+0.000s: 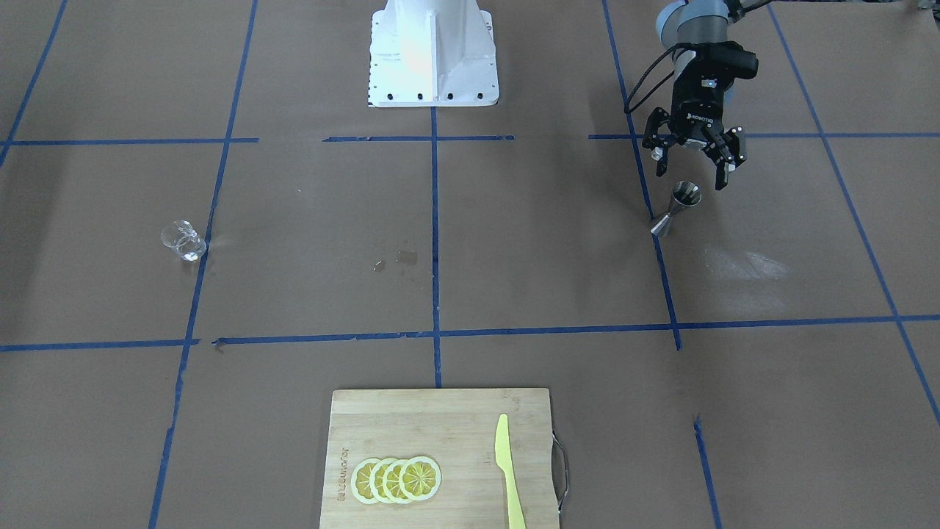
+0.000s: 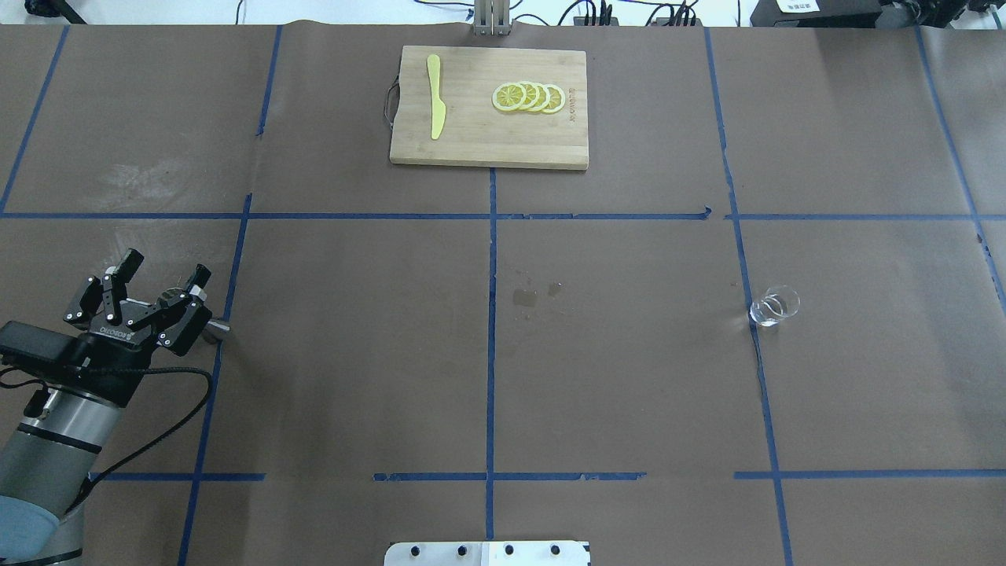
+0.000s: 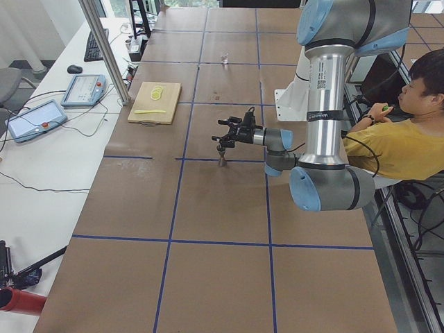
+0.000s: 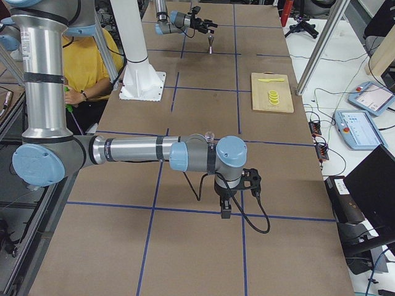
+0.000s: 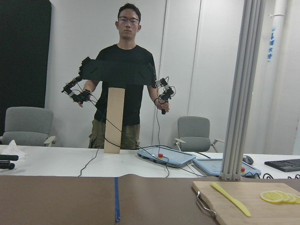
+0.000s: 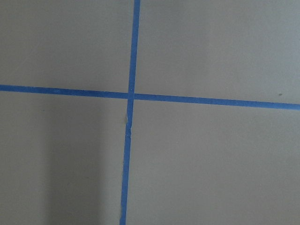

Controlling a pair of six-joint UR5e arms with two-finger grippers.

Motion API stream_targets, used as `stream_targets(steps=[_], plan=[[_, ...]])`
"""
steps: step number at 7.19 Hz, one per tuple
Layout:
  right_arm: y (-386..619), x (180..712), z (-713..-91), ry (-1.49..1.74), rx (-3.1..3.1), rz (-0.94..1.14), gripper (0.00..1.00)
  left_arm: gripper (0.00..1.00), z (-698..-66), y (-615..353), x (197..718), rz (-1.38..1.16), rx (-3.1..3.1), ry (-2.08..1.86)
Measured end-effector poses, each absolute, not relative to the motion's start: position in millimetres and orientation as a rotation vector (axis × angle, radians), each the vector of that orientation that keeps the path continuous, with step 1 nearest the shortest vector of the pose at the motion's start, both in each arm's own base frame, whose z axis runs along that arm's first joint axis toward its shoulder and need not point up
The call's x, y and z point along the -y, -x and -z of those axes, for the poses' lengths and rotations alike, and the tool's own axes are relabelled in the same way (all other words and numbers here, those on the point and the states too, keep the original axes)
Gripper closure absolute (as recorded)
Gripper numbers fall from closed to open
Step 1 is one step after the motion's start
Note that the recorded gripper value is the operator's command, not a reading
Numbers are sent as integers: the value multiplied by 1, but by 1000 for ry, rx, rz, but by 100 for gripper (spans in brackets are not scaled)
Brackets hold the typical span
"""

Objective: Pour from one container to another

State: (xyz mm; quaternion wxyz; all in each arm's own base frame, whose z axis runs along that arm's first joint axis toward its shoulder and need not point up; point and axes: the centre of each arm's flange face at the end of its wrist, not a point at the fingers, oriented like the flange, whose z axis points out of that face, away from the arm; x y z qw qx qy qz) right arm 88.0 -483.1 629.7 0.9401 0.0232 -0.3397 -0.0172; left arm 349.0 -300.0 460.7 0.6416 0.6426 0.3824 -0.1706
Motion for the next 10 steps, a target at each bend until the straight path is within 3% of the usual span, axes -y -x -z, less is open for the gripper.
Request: stream_targets(steps=[5, 8, 10], plan=[[-88, 481, -633, -42, 693, 33, 0, 1, -464, -266, 421, -161, -753, -1407], [-88, 480, -635, -36, 694, 31, 0, 0, -469, -139, 528, -457, -538, -1129], [-88, 478, -640, -28, 694, 29, 0, 0, -466, -26, 590, -522, -387, -865]])
